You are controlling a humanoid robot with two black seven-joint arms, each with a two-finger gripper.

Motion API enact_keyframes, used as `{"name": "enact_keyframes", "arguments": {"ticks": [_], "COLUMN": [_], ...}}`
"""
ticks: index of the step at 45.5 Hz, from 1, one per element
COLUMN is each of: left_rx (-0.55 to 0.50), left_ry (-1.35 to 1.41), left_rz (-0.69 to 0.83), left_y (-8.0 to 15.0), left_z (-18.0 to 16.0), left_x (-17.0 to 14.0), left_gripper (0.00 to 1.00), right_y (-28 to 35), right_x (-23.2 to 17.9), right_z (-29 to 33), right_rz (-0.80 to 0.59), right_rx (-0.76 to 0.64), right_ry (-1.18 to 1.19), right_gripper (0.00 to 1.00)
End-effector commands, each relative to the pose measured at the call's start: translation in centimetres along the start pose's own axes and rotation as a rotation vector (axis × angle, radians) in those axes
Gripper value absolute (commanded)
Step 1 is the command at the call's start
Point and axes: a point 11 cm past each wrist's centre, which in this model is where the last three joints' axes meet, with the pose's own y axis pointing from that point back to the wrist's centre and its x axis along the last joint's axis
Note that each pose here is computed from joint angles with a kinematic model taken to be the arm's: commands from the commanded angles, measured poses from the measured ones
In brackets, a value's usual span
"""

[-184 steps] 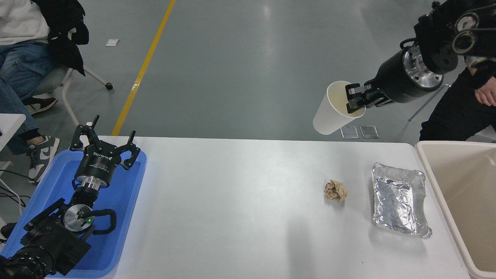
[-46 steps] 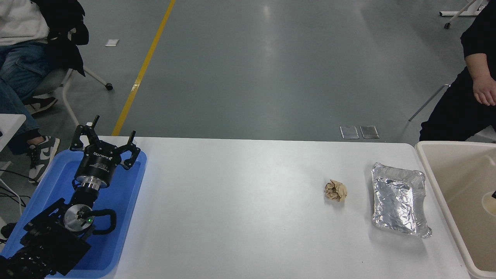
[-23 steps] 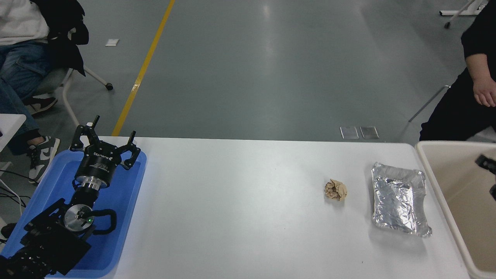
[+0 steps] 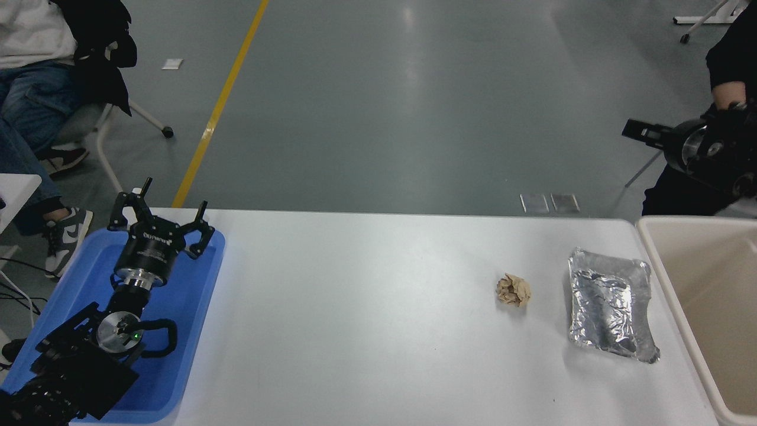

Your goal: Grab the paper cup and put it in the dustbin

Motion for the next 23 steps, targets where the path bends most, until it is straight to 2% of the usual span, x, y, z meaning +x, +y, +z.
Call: {"name": "enact_keyframes", "arguments": {"ticks": [1,12,18,23], "left_rx": [0.000,-0.002,-0.001,0.000], "left_ry": [-0.001,-0.001,-0.002,-0.001], "left_rz": [0.002,0.001,0.002,0.002], "left_y": [0.0,0.0,0.0,0.0], "left_z": [0.0,0.1,0.1,0.0], "left_x": [0.0,0.0,0.1,0.0], "left_gripper": [1.00,1.00,1.00,1.00], "right_y": [5.9,11.6,13.4,14.8], "right_x": [-0.8,-4.0,-4.3,-3.2], "right_z": [-5.1,-5.1,-5.0,-5.5], "right_rz": [-0.288,-0.571,-0.634,-0.599], "right_rx": [0.082,0.142,0.160,0.194], "right_ry": [0.155,0.208,0.218,0.215], "right_gripper": [1.00,1.00,1.00,1.00]}}
